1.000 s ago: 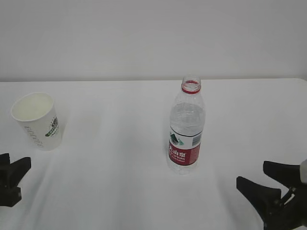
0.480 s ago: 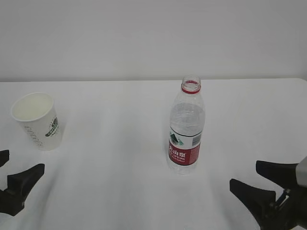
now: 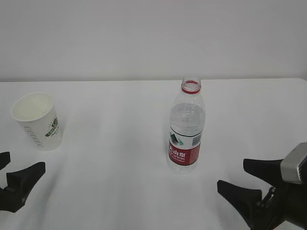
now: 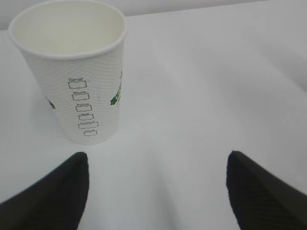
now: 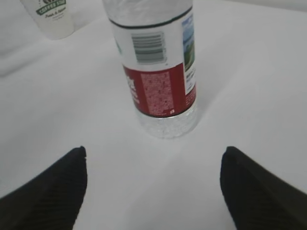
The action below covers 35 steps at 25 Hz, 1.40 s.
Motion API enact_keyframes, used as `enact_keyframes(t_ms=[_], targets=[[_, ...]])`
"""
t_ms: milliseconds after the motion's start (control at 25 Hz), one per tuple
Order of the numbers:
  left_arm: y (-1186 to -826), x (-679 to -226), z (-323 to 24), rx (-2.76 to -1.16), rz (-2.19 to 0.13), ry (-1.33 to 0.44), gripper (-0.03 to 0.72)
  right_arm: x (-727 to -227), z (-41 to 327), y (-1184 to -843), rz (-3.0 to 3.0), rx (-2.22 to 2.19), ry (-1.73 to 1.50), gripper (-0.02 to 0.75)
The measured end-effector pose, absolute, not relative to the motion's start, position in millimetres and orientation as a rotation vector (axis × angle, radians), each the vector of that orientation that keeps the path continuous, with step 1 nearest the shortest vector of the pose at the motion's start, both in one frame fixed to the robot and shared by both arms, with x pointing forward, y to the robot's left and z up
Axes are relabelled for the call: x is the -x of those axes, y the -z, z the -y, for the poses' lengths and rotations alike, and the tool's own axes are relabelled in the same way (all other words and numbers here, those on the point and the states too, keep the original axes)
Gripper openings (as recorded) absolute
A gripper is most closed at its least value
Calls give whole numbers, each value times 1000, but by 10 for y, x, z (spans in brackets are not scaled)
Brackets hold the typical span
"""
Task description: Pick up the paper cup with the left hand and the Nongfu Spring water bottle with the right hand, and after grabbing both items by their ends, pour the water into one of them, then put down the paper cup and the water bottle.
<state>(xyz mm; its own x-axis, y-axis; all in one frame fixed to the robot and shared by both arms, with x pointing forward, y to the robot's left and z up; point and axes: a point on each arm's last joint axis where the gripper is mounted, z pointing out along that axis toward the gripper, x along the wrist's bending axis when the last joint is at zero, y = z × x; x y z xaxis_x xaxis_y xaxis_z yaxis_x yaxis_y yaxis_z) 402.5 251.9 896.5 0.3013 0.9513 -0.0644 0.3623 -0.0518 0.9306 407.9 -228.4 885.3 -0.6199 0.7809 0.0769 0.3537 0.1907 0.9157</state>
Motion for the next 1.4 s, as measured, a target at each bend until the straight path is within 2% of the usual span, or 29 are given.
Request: enact_keyframes(t_ms=[240,720,1000,1400], targets=[[-8965,-4024,-2516,-1604,-1226,-761,658,-4223,2232,-8670,-2160,-1008,-1383,675],[-8965,-4022,-2510,-1607,-1220,-757,618,-4564,2208,-8757,-2064,-854,-1356,674],[-8965,-4022,-2509,-1608,-1218,-756,595,-4694,2179,-8694,-2071,-845,-1364,674],[-8965,-4022,-2509,-1608,-1219,-756,590,-4843,2103,-8756,-2068,-774,-1443,673]])
